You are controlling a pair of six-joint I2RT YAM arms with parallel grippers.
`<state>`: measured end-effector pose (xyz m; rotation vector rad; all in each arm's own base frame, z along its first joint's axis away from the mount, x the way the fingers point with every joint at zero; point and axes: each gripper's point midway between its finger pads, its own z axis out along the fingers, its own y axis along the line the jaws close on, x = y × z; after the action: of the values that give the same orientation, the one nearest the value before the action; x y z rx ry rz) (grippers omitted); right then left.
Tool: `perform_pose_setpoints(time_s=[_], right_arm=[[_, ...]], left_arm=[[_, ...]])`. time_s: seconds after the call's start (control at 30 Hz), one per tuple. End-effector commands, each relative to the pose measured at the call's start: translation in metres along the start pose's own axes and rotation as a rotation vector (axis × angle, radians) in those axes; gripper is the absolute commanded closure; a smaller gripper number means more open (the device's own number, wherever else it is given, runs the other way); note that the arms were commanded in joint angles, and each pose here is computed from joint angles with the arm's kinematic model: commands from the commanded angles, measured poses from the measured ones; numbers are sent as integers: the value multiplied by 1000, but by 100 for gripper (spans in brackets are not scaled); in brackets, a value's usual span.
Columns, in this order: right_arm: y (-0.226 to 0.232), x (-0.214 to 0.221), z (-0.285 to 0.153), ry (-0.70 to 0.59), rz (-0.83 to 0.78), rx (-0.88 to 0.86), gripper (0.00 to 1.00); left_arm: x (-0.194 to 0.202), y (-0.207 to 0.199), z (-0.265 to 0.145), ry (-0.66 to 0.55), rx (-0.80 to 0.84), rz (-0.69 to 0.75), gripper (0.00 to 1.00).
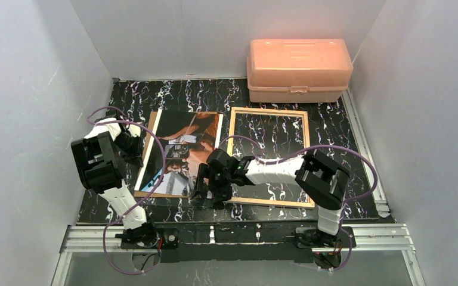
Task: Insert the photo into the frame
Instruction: Pick up the photo frame item at the center of the board.
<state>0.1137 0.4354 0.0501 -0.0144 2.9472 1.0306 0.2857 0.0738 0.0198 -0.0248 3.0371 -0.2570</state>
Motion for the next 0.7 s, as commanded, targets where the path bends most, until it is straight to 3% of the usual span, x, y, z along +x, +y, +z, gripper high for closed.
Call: perform_pose_setpoints(time_s=[0.0, 0.4, 0.53, 0.67], right_arm=[[44, -12, -22, -85, 15, -174, 1], [88, -22, -57, -179, -35, -398, 1], [116, -27, -82, -228, -71, -584, 1], [118, -29, -81, -242, -126, -559, 1]], left_arm=[[19, -1, 5, 59, -7, 18, 87], [24, -1, 5, 70, -8, 29, 88], [24, -2, 3, 71, -6, 29, 88], [26, -4, 2, 78, 4, 27, 89]])
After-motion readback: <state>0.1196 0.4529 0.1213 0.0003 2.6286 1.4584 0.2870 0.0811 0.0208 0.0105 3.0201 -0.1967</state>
